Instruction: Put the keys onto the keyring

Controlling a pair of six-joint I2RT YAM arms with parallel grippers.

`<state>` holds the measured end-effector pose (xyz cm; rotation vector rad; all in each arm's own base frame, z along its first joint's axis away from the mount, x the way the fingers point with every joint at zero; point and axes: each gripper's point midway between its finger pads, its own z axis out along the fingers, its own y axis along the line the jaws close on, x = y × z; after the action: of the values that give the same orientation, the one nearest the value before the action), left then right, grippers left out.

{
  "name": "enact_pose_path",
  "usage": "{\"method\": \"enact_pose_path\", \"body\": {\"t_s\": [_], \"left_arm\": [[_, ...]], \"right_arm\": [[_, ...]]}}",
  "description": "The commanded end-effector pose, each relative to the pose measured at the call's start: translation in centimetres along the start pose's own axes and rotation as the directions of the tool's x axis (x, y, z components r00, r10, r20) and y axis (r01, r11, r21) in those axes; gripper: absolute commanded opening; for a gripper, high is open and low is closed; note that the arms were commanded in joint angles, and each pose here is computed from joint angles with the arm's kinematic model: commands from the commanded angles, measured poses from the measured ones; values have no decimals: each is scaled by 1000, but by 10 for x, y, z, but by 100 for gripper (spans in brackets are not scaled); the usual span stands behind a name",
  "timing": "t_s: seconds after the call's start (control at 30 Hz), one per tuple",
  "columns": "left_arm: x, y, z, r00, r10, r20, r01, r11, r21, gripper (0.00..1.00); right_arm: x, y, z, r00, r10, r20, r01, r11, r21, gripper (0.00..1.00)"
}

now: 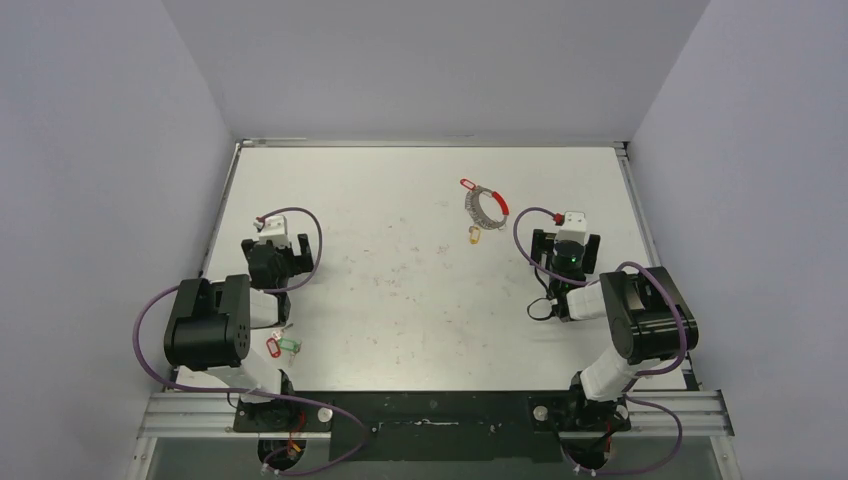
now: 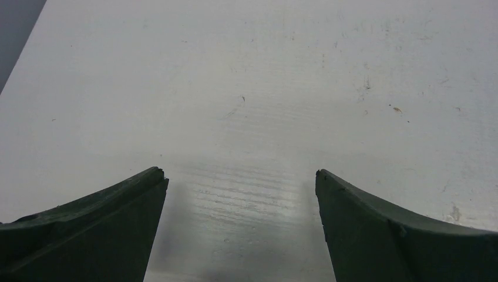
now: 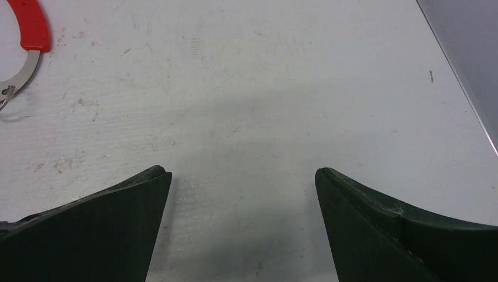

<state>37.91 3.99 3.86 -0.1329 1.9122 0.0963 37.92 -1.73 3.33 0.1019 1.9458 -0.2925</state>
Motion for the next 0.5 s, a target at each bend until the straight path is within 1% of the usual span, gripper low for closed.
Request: {"method": "enact_pose_path", "body": {"t_s": [0.0, 0.27, 0.37, 0.4, 0.43, 0.47], "left_arm": [[-16, -1, 6, 999, -8, 48, 8, 1000, -3, 97], [-16, 0, 5, 999, -3, 48, 3, 1000, -6, 97], [-26, -3, 3, 998, 12, 65, -12, 1000, 0, 97], [-25, -5, 0, 999, 18, 30, -18, 1000, 2, 97], [-32, -6, -5, 1000, 3, 0, -3, 1000, 0, 97], [-38, -7, -11, 998, -27, -51, 27, 1000, -3, 97]], "right_arm": [[-24, 0, 5, 997, 25, 70, -25, 1000, -5, 100], [-24, 1, 5, 997, 24, 68, -24, 1000, -7, 100], [-27, -2, 5, 997, 32, 75, -32, 999, 8, 100], [-29, -5, 4, 997, 33, 63, -35, 999, 31, 100], [-41, -7, 1, 998, 36, 55, -38, 999, 38, 100], [-51, -10, -4, 998, 54, 9, -54, 997, 49, 100]]}}
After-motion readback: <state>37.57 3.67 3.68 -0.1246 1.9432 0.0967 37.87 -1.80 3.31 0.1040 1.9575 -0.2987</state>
